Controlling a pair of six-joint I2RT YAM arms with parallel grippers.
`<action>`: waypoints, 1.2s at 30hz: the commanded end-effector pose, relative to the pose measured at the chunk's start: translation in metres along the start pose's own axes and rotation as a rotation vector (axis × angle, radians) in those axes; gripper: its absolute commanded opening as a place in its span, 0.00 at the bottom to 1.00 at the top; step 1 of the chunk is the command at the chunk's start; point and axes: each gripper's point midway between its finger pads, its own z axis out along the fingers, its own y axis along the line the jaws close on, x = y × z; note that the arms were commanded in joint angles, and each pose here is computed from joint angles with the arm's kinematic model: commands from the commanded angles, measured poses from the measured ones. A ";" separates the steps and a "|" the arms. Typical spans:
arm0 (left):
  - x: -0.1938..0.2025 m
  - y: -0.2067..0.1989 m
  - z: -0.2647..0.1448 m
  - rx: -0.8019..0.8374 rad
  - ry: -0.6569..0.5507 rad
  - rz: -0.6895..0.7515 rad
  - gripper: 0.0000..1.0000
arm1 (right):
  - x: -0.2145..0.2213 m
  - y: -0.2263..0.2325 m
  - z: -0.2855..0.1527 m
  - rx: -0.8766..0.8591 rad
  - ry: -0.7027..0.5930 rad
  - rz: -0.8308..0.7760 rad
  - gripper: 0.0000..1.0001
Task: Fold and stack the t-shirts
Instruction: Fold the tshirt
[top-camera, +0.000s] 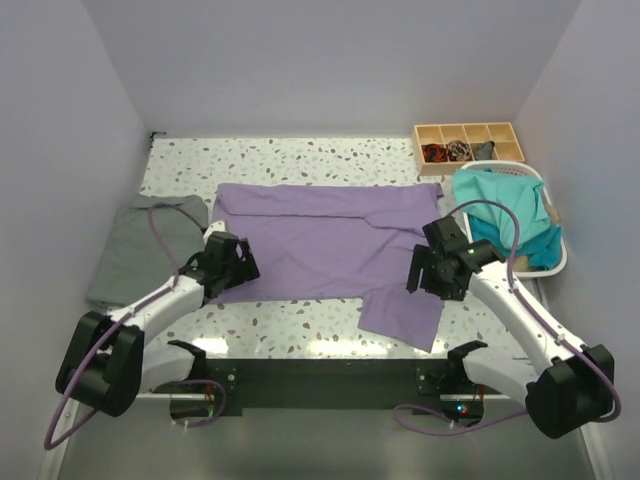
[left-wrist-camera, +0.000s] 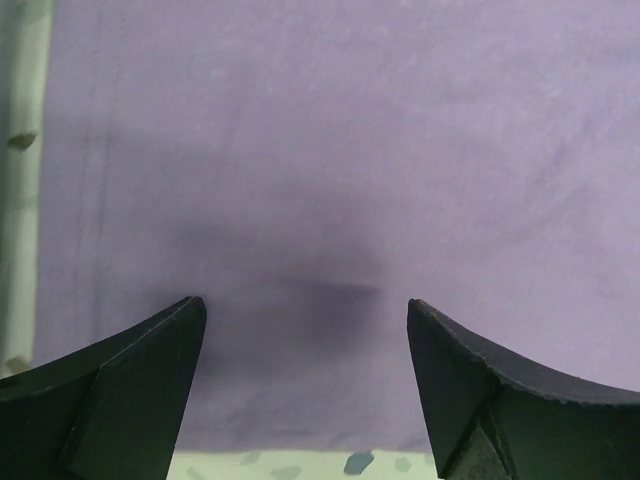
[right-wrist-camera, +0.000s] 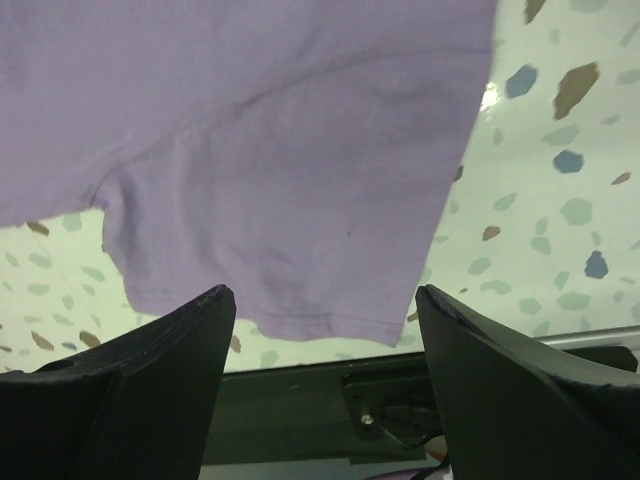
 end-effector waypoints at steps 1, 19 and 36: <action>0.008 0.023 -0.020 -0.084 -0.010 -0.071 0.87 | 0.024 -0.006 -0.004 0.074 0.037 0.048 0.77; 0.049 0.039 -0.026 -0.105 0.086 -0.148 0.83 | 0.105 -0.033 0.013 0.129 0.224 0.210 0.75; 0.051 0.039 -0.024 -0.101 0.081 -0.151 0.68 | 0.114 -0.020 0.054 0.079 0.245 0.186 0.56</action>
